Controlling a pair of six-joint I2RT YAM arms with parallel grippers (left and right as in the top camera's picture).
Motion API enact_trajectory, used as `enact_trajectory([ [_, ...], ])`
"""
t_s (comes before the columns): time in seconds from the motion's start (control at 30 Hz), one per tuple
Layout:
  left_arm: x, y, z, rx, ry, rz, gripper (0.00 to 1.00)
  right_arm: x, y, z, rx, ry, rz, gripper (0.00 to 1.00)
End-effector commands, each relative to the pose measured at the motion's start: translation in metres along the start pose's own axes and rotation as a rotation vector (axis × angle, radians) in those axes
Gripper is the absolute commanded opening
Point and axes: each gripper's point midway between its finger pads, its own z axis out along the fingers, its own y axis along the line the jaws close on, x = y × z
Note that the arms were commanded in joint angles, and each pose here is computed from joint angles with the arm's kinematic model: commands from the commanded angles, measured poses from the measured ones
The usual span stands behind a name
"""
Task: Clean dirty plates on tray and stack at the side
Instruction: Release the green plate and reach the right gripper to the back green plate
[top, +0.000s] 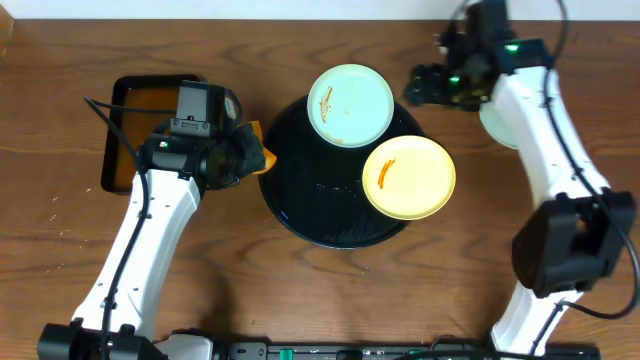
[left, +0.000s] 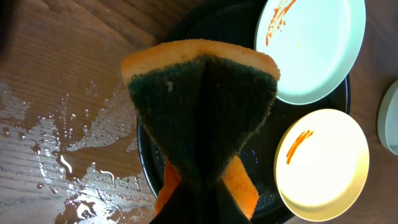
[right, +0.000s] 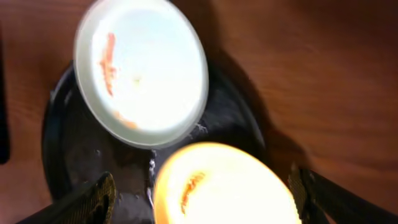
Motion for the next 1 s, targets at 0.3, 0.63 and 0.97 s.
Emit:
enact_trajectory([
  [0.3, -0.003, -0.002, -0.004, 0.011, -0.011, -0.005, 0.08, 0.014, 0.018, 0.122, 0.206, 0.001, 0.071, 0.80],
  [0.63, -0.003, -0.002, -0.004, 0.011, -0.011, -0.005, 0.08, 0.033, 0.023, 0.161, 0.144, 0.073, 0.085, 0.63],
  [0.97, -0.003, -0.002, -0.004, 0.011, -0.011, -0.005, 0.08, 0.043, 0.054, 0.167, 0.066, 0.098, 0.013, 0.01],
])
